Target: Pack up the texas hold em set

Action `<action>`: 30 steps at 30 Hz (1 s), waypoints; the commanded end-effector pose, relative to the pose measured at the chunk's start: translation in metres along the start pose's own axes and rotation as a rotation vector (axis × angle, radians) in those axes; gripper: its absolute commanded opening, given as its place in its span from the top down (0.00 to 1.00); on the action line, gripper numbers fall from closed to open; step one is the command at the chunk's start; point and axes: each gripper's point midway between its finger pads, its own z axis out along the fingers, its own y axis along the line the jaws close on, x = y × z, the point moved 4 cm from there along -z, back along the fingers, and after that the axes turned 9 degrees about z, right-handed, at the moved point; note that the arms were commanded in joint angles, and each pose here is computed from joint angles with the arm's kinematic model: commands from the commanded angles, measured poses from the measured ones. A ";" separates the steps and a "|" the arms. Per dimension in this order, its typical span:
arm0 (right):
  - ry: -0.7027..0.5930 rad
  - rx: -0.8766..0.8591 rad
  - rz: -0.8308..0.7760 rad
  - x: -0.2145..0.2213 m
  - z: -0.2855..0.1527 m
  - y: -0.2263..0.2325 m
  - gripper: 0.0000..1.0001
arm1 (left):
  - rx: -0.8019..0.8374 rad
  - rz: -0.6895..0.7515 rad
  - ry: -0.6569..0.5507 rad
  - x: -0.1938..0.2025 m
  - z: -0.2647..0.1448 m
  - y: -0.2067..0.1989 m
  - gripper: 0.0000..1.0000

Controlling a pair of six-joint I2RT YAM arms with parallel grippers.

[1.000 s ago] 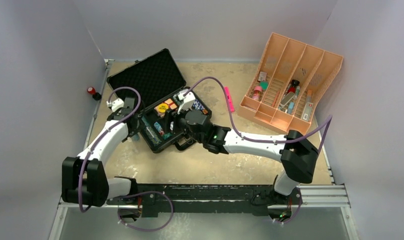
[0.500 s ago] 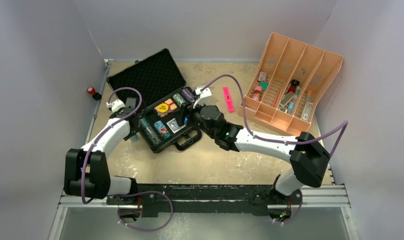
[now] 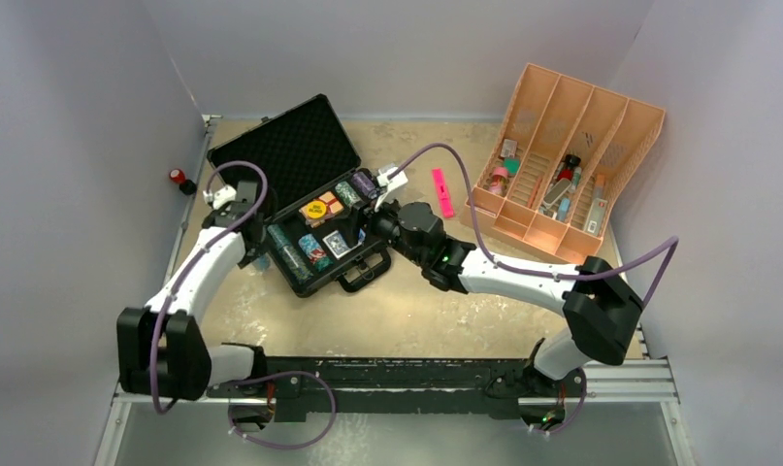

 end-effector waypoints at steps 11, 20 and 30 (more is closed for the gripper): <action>-0.102 -0.782 -0.513 -0.018 -0.028 0.072 0.21 | 0.816 -0.009 -0.039 -0.049 -0.176 -0.043 0.76; -0.041 -0.913 -0.690 -0.010 -0.017 0.075 0.19 | 1.280 0.111 -0.011 -0.040 -0.220 -0.076 0.76; -0.111 -0.787 -0.620 -0.034 -0.010 0.059 0.21 | 1.387 0.181 -0.008 -0.031 -0.235 -0.073 0.77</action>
